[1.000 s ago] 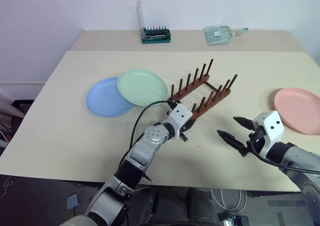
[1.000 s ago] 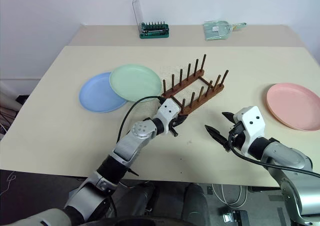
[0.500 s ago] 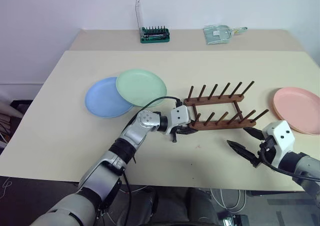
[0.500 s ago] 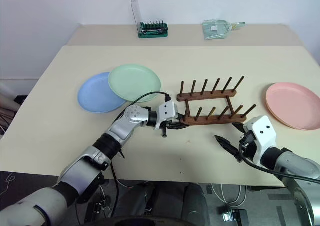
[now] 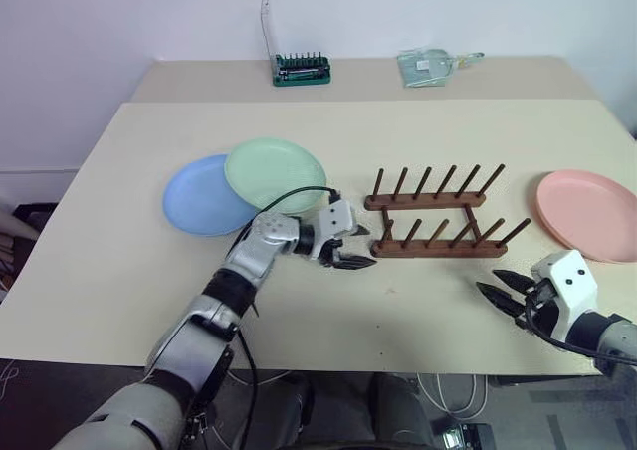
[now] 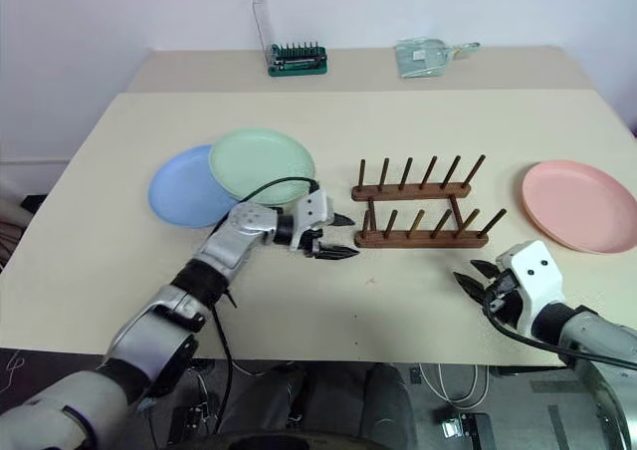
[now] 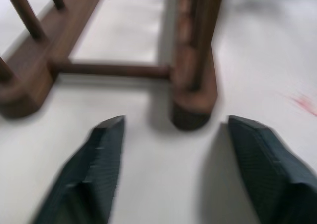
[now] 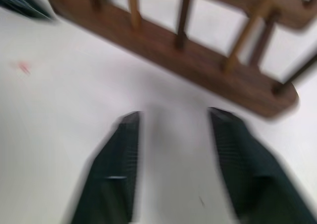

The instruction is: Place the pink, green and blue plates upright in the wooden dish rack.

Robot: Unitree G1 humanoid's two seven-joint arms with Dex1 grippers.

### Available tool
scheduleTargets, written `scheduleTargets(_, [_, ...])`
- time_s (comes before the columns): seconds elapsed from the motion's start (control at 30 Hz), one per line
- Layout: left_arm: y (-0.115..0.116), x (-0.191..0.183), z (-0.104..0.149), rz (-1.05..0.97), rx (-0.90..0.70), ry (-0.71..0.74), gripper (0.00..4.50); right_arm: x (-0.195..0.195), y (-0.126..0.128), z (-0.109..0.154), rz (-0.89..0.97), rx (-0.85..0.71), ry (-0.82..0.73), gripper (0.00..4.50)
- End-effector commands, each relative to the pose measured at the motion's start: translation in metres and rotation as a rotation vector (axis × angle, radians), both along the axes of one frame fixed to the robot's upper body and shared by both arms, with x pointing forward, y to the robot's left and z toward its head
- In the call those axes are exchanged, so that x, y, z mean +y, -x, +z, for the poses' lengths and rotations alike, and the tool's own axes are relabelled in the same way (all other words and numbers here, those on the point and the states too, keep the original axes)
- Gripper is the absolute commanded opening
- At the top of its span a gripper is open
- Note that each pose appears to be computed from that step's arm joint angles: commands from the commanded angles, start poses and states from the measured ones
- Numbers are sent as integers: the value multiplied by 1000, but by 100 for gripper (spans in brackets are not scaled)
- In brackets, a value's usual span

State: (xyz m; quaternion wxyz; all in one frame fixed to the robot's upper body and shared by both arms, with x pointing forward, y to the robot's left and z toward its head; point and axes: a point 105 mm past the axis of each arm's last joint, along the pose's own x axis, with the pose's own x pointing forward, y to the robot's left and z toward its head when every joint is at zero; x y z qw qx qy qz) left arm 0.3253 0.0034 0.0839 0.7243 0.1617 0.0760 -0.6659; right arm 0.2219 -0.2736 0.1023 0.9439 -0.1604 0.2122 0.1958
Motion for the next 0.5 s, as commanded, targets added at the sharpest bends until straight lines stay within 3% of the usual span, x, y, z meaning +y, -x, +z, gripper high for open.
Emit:
scheduleTargets(0.03, [24,-9,14,-78,49,17,131,-9,-7,-3,-14,-5,68,0])
scheduleTargets(0.1, [32,-15,14,-87,70,7,36,-8,-11,-6,-2,-3,92,0])
scheduleTargets(0.2, [34,-26,9,-58,81,-19,36,-6,-22,-9,6,-15,126,0])
scheduleTargets(0.33, [6,-37,0,118,-82,-50,36,-7,-44,-14,-9,-26,172,0])
scheduleTargets(0.5, [-24,-36,2,311,-142,-15,36,-5,-73,-10,-20,-76,188,0])
